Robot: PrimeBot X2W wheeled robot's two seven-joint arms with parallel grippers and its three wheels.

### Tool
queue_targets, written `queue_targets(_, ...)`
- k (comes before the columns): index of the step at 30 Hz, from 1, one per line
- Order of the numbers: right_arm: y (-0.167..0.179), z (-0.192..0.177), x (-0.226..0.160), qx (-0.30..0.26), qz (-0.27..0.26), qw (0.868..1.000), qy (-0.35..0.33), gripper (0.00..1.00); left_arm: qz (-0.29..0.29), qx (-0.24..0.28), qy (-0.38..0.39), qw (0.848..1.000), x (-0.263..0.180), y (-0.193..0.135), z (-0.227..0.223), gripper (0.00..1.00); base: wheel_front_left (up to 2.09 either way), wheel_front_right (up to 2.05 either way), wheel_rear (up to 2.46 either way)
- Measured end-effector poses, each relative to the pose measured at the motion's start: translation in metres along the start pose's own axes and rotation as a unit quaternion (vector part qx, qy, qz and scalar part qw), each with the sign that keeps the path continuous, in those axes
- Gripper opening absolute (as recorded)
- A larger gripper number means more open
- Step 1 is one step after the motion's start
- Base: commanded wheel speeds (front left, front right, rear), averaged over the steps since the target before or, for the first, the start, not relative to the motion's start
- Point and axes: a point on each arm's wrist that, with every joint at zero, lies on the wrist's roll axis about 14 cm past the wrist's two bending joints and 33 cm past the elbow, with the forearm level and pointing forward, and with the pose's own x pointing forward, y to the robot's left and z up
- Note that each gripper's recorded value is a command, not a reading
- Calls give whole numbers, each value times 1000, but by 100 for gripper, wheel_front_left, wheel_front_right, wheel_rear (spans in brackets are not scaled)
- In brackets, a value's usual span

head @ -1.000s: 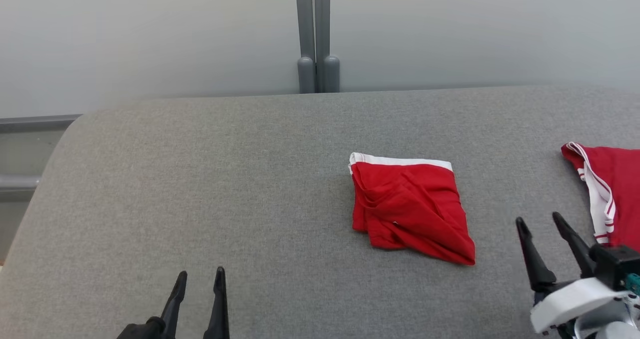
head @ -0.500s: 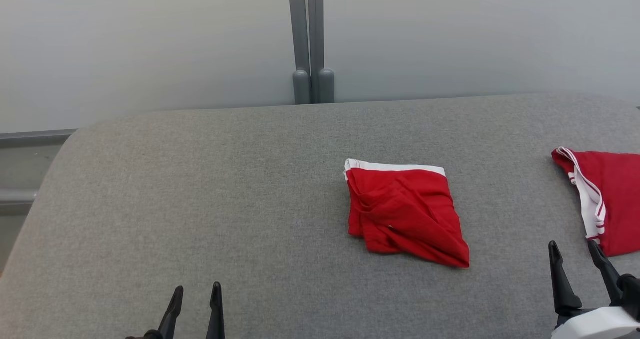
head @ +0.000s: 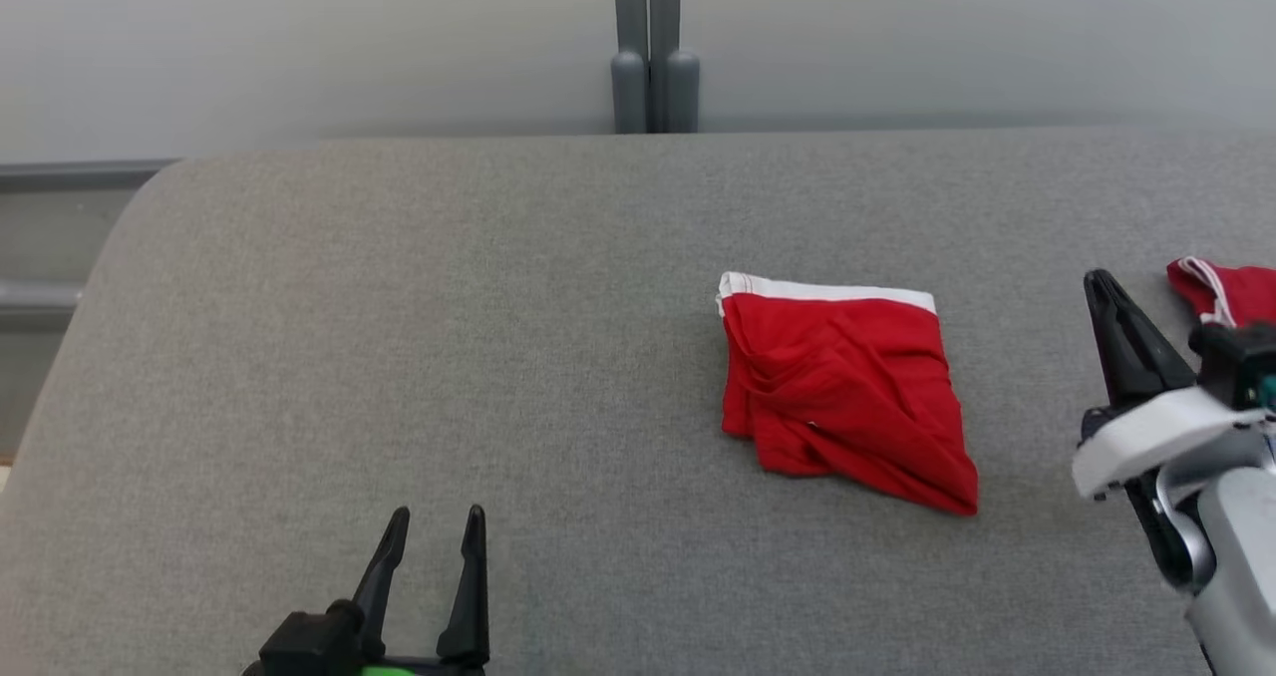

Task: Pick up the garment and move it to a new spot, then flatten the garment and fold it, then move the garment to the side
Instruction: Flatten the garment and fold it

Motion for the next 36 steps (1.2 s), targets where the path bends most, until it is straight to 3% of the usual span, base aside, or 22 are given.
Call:
queue_targets(7,35,-53,48,10,57,995,86,0,14,-10,18,1000,13,7,-10,100,0,0,0)
queue_targets(15,90,-111,49,33,125,977,170,0,56,-8,21,998,8,28,-11,100,0,0,0)
queue_targets(36,138,-98,8,72,237,954,169,0,46,-9,16,999,9,22,-8,100,0,0,0)
